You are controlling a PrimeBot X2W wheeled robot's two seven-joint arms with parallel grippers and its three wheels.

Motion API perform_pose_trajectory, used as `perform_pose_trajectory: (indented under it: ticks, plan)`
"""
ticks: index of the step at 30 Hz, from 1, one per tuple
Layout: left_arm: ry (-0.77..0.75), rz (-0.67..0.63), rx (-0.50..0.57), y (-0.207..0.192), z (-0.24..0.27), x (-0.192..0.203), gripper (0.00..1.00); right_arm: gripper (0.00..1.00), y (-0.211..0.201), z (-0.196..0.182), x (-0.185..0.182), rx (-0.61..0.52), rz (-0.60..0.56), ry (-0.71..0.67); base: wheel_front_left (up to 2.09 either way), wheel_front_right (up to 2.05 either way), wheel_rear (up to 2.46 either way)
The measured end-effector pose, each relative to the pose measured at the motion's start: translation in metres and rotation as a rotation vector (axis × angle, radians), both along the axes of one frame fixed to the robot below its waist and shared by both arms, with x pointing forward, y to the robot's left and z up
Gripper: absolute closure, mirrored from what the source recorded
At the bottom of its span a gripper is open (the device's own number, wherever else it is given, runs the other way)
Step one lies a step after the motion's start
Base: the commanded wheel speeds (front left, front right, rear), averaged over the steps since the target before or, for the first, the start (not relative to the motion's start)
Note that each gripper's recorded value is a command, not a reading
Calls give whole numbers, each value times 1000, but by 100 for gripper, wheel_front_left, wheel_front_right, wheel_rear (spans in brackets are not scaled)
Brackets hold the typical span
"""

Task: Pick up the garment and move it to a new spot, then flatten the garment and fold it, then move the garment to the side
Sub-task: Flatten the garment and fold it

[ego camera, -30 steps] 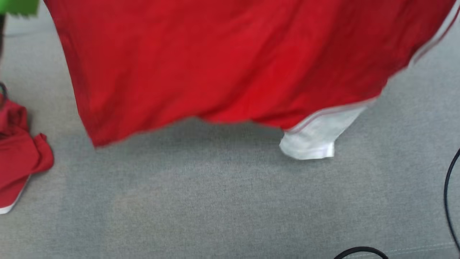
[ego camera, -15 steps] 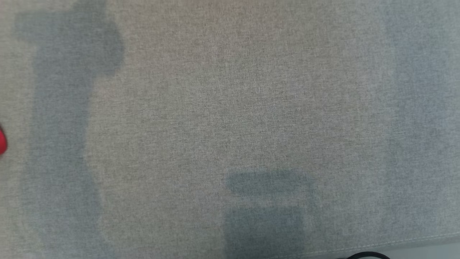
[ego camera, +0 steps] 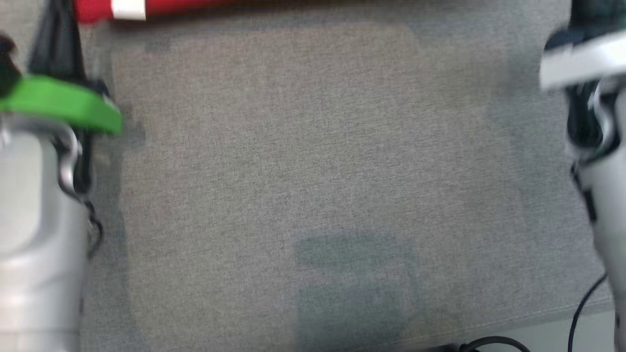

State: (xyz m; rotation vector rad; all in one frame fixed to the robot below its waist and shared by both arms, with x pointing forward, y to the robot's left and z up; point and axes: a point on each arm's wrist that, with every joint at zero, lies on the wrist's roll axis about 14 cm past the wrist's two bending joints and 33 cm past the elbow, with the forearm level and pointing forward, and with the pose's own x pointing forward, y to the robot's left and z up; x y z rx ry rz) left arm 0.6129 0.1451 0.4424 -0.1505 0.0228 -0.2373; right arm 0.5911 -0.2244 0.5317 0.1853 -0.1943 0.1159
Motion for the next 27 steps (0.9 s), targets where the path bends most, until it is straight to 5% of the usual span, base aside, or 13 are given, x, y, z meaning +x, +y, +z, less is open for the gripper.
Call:
perform_pose_trajectory:
  ticks: [7,16,27]
  plan:
    - [197,126,-104,19,-53,-89,100,100,-8,-75,-96,124,-50,242,0,0,0]
    - [349,99,-93,1,-78,-193,100,100,7,-137,-209,163,-42,506,0,0,0]
    - [348,172,-149,14,-63,-267,100,100,16,-144,-283,226,-51,548,0,0,0]
